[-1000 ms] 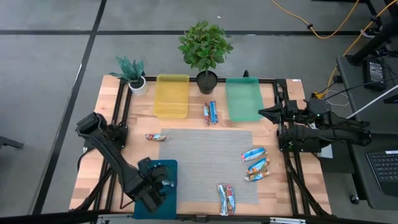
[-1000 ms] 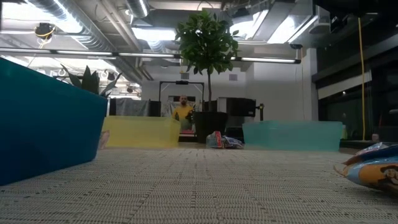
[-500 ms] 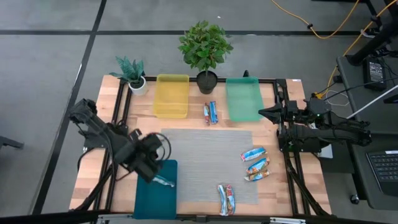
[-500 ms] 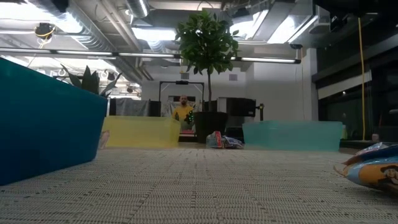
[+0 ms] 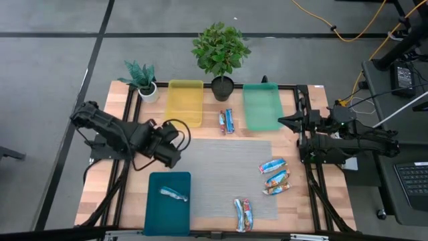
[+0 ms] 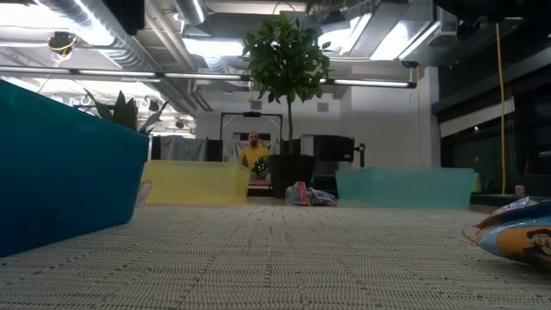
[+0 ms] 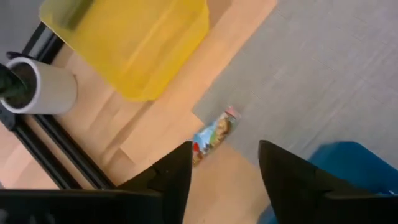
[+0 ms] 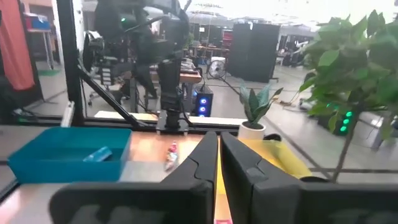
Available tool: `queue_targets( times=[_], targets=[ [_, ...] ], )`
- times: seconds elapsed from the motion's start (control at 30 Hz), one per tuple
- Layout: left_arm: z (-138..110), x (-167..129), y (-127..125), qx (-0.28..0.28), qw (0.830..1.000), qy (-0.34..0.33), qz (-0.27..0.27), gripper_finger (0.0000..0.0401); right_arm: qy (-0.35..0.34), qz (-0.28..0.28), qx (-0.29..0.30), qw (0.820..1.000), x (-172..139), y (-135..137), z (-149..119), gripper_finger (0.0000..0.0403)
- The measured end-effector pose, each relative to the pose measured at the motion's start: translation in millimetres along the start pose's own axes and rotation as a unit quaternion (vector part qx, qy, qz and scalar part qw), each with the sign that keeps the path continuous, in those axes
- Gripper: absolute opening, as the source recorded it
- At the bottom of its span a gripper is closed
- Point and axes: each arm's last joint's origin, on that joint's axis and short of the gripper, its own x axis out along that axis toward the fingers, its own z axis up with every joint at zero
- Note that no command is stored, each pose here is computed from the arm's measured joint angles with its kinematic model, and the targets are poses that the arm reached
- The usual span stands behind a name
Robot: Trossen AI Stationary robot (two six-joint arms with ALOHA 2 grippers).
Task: Pick and place Granola Bars by type
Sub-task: Put the red granola bar into the yellow transparent bin
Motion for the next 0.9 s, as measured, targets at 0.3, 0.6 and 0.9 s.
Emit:
queue_targets(
  times=[0.3,0.6,0.9],
  targets=[
    [4,42,8,0.088,0.994,0.065,-0.002,0.0242,0.001,-0.058,-0.004,0.998,0,-3,1,0.0023],
    [-7,88,12,0.156,0.985,0.059,-0.045,0.0244,-0.005,-0.086,0.015,0.996,0,-5,2,0.0023],
    [-18,132,20,0.19,0.976,0.065,-0.088,0.0244,-0.005,-0.093,0.026,0.995,-1,-6,2,0.0023]
  ],
)
